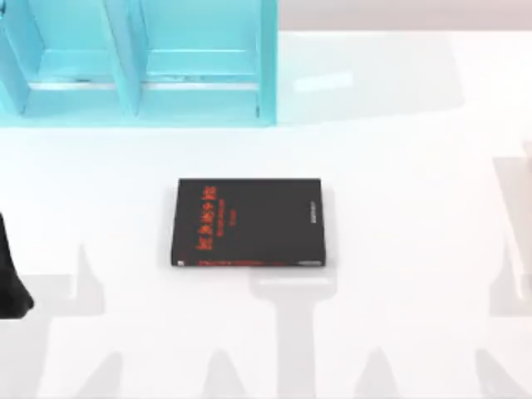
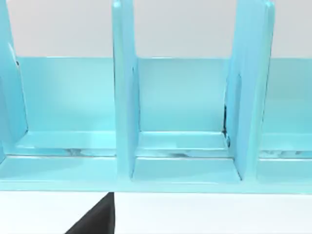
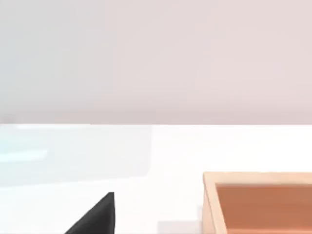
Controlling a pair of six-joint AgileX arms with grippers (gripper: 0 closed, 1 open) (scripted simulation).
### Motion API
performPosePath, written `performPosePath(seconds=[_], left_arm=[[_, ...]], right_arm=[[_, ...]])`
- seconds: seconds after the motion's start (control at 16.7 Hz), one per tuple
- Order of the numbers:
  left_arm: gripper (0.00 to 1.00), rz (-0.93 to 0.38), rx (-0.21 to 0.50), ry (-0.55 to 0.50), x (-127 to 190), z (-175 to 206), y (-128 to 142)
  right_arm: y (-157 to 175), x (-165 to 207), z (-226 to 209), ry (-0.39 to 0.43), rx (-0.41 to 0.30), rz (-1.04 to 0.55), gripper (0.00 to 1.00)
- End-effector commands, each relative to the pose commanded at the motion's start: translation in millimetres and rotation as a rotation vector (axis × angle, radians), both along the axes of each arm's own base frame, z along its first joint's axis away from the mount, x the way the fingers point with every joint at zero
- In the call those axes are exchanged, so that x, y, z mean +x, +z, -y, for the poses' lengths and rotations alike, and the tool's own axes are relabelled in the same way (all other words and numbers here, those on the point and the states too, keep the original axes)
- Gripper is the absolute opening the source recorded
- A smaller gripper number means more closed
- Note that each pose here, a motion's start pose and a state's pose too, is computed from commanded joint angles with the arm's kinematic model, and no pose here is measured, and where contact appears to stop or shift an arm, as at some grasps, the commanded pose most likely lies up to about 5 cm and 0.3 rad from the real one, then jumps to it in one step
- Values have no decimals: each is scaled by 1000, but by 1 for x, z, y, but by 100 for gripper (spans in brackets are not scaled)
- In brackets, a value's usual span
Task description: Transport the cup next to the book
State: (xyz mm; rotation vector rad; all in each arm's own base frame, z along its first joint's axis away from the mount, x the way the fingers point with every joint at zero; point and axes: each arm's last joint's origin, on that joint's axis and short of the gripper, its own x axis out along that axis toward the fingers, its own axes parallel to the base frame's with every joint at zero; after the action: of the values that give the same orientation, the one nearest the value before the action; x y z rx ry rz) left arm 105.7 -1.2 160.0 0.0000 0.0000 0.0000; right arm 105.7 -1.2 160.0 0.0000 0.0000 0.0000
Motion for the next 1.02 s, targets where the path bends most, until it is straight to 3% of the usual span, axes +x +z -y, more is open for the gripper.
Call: performPosePath(seconds=[0.18,0.36,0.72,1.02], left_arm=[[100,-9,9,3,0,0,1],[100,-93,92,20,2,-3,6],[100,-488,408,-14,16,-12,25],[100,-941,676,-255,45,-28,37]], right_arm=[[0,0,0,0,0,0,100],[0,0,0,0,0,0,100],[0,0,0,0,0,0,100],[0,0,0,0,0,0,100]])
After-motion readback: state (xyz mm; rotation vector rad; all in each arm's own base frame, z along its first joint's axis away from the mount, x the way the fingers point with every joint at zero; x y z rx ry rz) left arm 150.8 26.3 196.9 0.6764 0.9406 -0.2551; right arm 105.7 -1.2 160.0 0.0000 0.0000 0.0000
